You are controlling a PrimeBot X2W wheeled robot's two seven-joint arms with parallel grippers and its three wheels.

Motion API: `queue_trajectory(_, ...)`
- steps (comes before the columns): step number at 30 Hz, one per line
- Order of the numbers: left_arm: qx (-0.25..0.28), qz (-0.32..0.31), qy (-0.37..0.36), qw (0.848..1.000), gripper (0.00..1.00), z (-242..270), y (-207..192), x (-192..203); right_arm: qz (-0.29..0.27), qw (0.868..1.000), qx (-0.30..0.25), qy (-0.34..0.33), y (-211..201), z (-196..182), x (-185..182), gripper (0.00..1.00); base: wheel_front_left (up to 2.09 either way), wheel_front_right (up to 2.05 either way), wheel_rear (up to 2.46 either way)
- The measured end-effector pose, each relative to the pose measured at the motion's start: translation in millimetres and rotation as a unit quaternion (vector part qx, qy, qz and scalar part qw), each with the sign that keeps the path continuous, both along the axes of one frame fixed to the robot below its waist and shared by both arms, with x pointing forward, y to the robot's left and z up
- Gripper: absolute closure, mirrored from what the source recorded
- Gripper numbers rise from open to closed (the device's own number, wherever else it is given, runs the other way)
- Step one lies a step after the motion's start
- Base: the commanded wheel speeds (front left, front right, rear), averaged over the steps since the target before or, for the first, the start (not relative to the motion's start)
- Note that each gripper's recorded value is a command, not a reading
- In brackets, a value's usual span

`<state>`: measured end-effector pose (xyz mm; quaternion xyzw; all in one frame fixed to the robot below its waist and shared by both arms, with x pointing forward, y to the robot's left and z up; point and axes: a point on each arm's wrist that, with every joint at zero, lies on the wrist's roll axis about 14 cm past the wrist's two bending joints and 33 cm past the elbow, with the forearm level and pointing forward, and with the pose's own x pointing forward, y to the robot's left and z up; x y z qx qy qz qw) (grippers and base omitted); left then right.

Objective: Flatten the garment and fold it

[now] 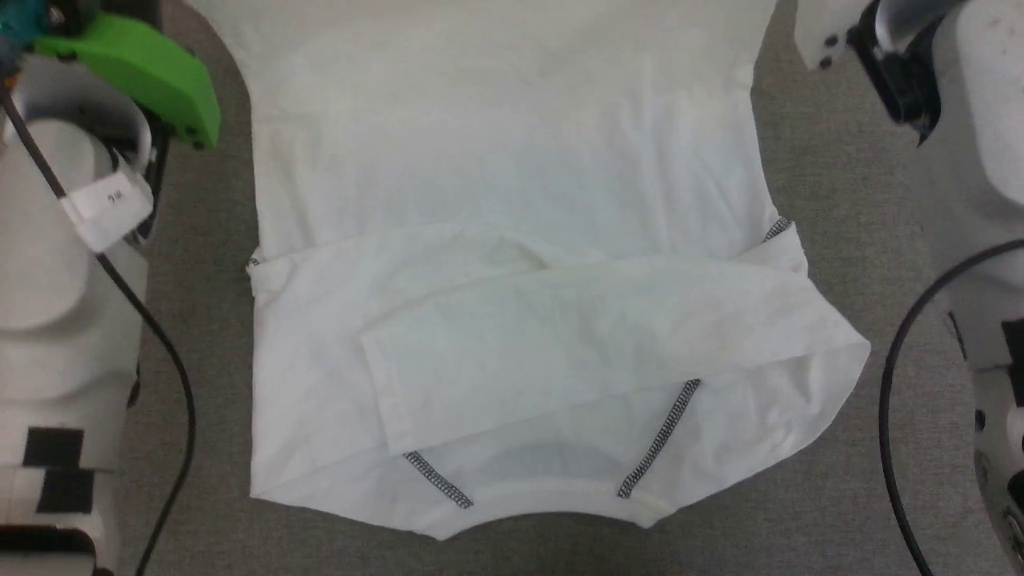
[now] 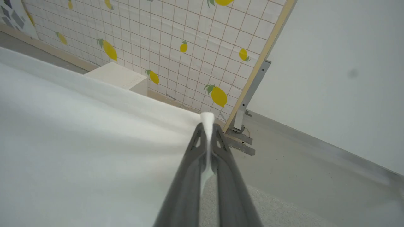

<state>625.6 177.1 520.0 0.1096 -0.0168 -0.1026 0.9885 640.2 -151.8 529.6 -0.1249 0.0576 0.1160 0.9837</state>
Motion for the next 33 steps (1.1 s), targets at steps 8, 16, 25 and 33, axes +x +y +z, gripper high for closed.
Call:
queue_trajectory(8, -0.044, -0.047, 0.038, 0.997, 1.0, -3.0, -15.4, -92.2, 0.026, 0.999, 0.017, -0.005, -5.5, 12.8, -79.5, 1.0, 0.0, 0.0, 0.0)
queue_trajectory(16, -0.067, -0.054, 0.059, 0.995, 1.0, -2.8, -18.4, -182.5, 0.018, 0.999, 0.033, 0.03, -23.8, -0.5, -164.6, 1.0, 0.0, 0.0, 0.0)
queue_trajectory(25, -0.12, -0.026, 0.129, 0.984, 1.0, -41.0, -21.5, -254.4, -0.012, 0.991, 0.065, 0.116, -25.4, -47.6, -242.1, 1.0, 0.0, 0.0, 0.0)
queue_trajectory(33, -0.146, 0.002, 0.209, 0.967, 1.0, -93.6, -21.2, -288.1, -0.075, 0.967, 0.089, 0.229, -30.4, -107.7, -301.0, 1.0, 0.0, 0.0, 0.0)
